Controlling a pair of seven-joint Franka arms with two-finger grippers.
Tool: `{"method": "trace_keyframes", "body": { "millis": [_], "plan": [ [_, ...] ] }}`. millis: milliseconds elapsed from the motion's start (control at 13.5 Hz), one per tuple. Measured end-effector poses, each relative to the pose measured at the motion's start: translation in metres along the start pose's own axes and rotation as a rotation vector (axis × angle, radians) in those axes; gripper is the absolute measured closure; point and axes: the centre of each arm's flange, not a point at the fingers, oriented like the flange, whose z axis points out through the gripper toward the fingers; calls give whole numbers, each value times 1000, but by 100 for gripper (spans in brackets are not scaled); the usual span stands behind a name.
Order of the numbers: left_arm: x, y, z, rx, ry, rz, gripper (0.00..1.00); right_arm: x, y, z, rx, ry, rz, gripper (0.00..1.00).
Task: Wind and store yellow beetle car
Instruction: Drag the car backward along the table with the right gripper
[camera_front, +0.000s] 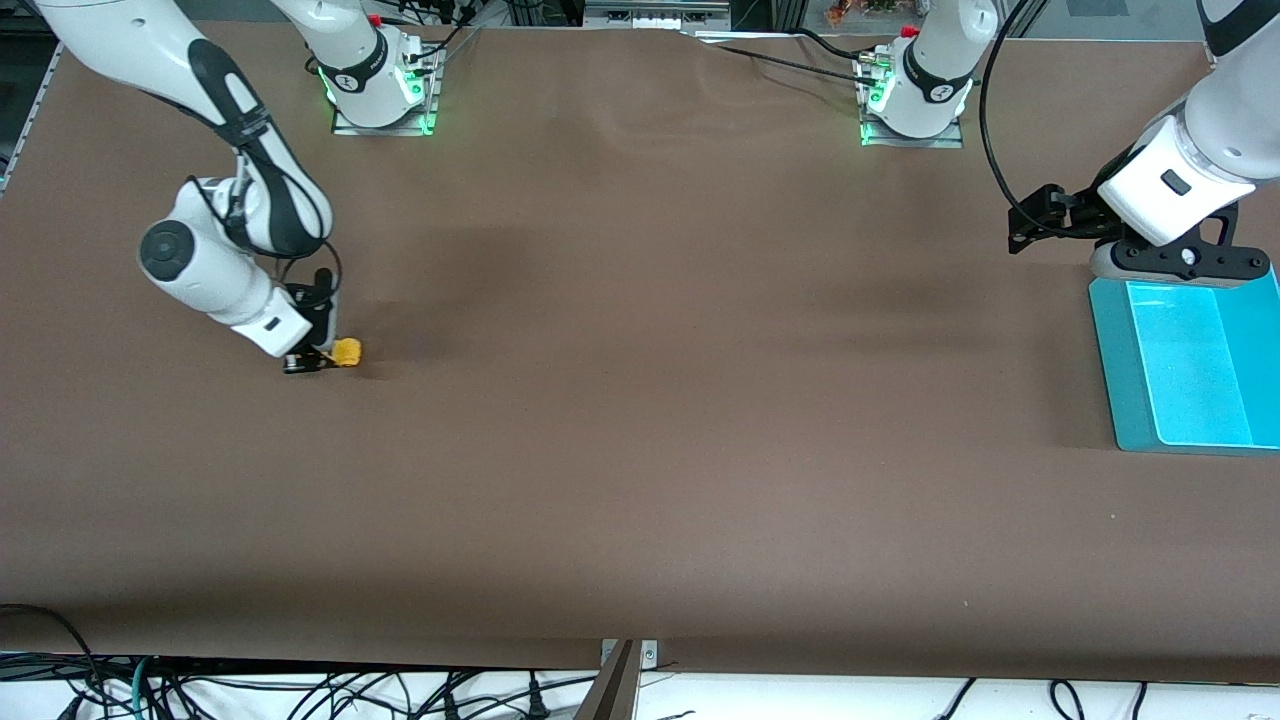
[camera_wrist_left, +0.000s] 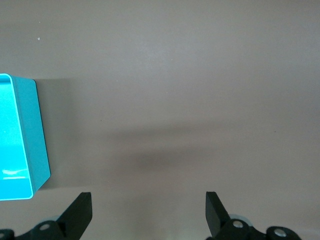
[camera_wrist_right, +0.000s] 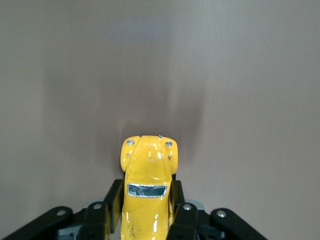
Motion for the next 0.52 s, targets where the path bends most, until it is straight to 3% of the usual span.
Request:
{"method": "trace_keyframes", "body": {
  "millis": [296,518],
  "plan": [
    [0,0,0,0,0,0,0,-64,-11,-3,-21,-14,-35,57],
    [0,0,0,0,0,0,0,-85,-17,-3,-22,-16,-34,57]
  ]
}}
